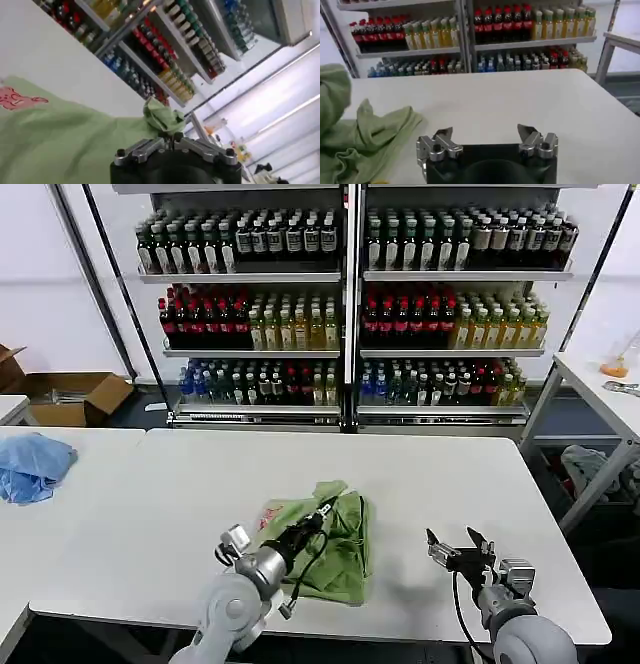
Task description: Fold and organize the clothes.
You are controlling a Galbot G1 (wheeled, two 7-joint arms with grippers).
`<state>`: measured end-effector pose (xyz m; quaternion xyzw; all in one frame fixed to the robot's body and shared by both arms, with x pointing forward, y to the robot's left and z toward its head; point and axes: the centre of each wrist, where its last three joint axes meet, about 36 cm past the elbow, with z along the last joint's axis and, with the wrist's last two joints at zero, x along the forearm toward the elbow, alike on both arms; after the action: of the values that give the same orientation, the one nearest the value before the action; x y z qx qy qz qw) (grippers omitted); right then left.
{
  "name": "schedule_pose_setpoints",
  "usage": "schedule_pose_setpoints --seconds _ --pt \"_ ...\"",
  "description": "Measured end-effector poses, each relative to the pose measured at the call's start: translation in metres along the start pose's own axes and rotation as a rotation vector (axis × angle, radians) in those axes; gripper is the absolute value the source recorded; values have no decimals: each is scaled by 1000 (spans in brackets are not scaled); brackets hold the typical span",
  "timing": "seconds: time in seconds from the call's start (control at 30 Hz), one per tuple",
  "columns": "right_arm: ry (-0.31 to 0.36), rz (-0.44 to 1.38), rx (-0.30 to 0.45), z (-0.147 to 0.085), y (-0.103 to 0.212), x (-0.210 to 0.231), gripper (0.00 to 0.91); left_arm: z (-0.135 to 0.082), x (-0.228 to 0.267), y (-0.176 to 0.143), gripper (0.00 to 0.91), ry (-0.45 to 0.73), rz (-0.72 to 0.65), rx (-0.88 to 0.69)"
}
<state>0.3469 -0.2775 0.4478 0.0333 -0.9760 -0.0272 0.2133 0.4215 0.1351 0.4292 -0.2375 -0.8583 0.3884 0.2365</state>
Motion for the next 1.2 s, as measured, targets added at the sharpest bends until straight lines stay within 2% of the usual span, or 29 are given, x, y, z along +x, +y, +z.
schedule_pose_setpoints --seconds 0.3,0.6,0.9,1.2 --pt "0 -1 2 0 -1 -3 907 13 -13 -5 907 34 17 -53" --pt "-1 -6 1 -1 1 -6 907 7 5 -8 907 -5 16 -101" --pt "0 -15 2 1 5 -7 907 -12 39 30 907 -124 -196 -261" --pt "2 -16 8 1 5 -4 907 -7 56 68 907 -145 -397 -409"
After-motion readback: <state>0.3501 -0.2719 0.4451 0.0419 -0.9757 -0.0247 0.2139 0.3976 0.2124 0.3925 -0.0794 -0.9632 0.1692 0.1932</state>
